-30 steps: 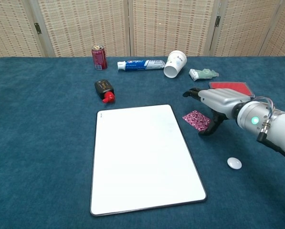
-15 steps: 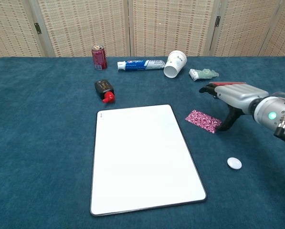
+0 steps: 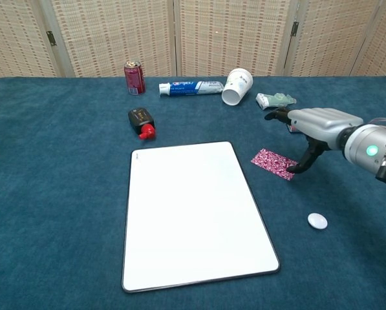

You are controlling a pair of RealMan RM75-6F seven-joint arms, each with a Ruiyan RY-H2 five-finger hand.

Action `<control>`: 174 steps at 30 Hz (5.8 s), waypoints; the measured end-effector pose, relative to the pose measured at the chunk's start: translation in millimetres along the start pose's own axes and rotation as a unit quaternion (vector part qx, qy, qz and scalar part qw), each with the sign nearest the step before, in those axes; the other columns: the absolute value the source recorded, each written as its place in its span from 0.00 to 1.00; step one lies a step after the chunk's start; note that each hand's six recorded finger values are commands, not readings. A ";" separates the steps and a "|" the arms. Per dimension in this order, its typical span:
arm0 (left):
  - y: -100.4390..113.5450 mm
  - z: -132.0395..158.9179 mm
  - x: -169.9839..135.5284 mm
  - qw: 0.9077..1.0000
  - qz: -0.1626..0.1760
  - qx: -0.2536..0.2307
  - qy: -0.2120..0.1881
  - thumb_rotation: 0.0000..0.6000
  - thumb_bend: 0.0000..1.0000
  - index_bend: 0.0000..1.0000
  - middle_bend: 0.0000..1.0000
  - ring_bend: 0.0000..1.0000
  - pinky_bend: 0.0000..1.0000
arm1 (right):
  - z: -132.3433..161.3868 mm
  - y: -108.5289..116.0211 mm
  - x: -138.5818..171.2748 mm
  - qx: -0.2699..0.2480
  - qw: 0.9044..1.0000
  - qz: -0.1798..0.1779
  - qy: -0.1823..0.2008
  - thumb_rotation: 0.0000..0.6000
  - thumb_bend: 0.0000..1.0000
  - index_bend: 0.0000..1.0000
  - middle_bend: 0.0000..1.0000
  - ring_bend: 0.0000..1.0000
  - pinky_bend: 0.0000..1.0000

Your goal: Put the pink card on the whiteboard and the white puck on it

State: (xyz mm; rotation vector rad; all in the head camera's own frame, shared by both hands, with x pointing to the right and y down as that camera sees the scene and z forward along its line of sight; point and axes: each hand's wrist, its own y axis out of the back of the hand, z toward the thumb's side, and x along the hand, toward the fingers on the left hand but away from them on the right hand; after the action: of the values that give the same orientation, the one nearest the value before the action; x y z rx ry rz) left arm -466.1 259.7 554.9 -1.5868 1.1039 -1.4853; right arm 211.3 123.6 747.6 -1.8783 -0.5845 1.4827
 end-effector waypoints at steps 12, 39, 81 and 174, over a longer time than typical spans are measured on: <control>-1.7 -6.2 -3.4 1.000 -0.002 -0.001 0.008 1.00 0.14 0.14 0.07 0.11 0.00 | 12.6 -10.1 -13.4 0.010 1.000 0.012 -0.002 1.00 0.25 0.00 0.00 0.00 0.00; -2.0 -3.8 -4.1 1.000 -0.001 -0.002 0.002 1.00 0.14 0.14 0.07 0.11 0.00 | -37.9 7.4 -4.5 0.003 0.999 0.002 -0.052 1.00 0.24 0.17 0.00 0.00 0.00; -11.3 -6.4 -3.2 1.000 -0.012 -0.007 -0.003 1.00 0.14 0.14 0.07 0.11 0.00 | -14.2 -1.6 -22.8 -0.042 0.991 0.080 -0.096 1.00 0.24 0.30 0.05 0.00 0.00; -16.7 -18.1 -4.9 1.000 -0.014 -0.013 0.008 1.00 0.14 0.13 0.07 0.11 0.00 | 113.8 4.1 15.1 -0.004 0.994 0.070 0.081 1.00 0.24 0.18 0.07 0.00 0.00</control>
State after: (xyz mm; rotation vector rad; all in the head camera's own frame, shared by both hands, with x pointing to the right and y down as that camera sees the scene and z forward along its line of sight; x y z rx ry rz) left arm -481.9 272.0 570.0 -1.6165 1.1173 -1.5102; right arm 105.0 156.8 719.3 -2.0587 -0.3903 1.4000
